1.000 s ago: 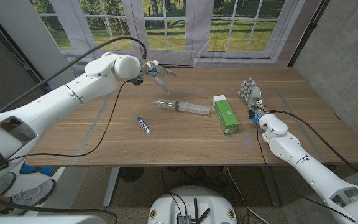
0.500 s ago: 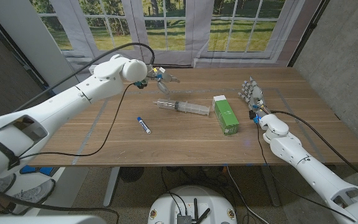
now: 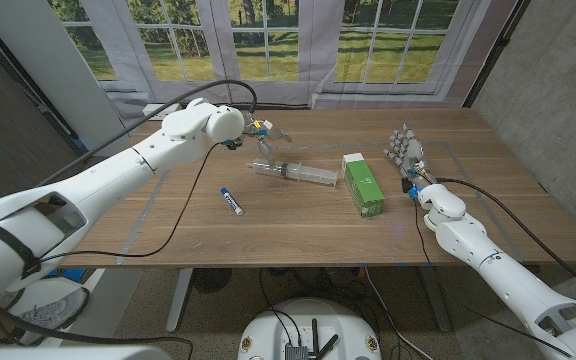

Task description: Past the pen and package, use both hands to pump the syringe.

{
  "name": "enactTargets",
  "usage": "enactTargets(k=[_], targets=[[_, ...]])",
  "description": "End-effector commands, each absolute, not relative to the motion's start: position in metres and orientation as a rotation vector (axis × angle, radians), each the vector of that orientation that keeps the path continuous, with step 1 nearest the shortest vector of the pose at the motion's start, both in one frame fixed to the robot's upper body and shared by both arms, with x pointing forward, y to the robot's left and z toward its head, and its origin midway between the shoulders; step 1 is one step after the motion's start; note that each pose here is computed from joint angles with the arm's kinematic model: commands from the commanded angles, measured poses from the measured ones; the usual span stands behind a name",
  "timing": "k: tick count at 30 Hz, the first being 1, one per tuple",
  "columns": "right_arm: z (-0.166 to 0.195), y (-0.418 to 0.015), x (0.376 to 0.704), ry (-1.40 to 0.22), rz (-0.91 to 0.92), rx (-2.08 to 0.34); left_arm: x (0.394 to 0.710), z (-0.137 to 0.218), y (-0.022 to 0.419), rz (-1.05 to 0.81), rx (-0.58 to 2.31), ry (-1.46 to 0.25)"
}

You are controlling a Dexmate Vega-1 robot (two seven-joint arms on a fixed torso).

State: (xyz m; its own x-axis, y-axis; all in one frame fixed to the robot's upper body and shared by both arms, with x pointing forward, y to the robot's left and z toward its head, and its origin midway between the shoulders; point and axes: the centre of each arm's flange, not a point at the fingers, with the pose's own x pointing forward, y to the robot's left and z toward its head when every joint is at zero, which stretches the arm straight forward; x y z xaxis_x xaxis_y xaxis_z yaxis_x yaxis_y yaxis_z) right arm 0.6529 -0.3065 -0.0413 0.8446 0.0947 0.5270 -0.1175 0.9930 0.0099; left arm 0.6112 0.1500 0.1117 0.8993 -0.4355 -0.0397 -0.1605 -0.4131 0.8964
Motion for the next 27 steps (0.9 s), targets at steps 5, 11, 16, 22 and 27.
enactTargets(k=[5, 11, 16, 22, 27], targets=[[-0.038, -0.309, 0.654, -0.553, 0.114, 0.037, 0.625, 0.092, 0.138, -0.327, 1.995, -0.428], [-0.039, -0.310, 0.654, -0.549, 0.109, 0.037, 0.630, 0.086, 0.135, -0.336, 2.003, -0.441], [-0.041, -0.311, 0.653, -0.546, 0.106, 0.037, 0.631, 0.078, 0.134, -0.327, 2.005, -0.450], [-0.043, -0.313, 0.653, -0.542, 0.097, 0.042, 0.635, 0.069, 0.135, -0.325, 2.003, -0.430], [-0.043, -0.314, 0.654, -0.541, 0.098, 0.042, 0.639, 0.064, 0.136, -0.331, 1.996, -0.403]])
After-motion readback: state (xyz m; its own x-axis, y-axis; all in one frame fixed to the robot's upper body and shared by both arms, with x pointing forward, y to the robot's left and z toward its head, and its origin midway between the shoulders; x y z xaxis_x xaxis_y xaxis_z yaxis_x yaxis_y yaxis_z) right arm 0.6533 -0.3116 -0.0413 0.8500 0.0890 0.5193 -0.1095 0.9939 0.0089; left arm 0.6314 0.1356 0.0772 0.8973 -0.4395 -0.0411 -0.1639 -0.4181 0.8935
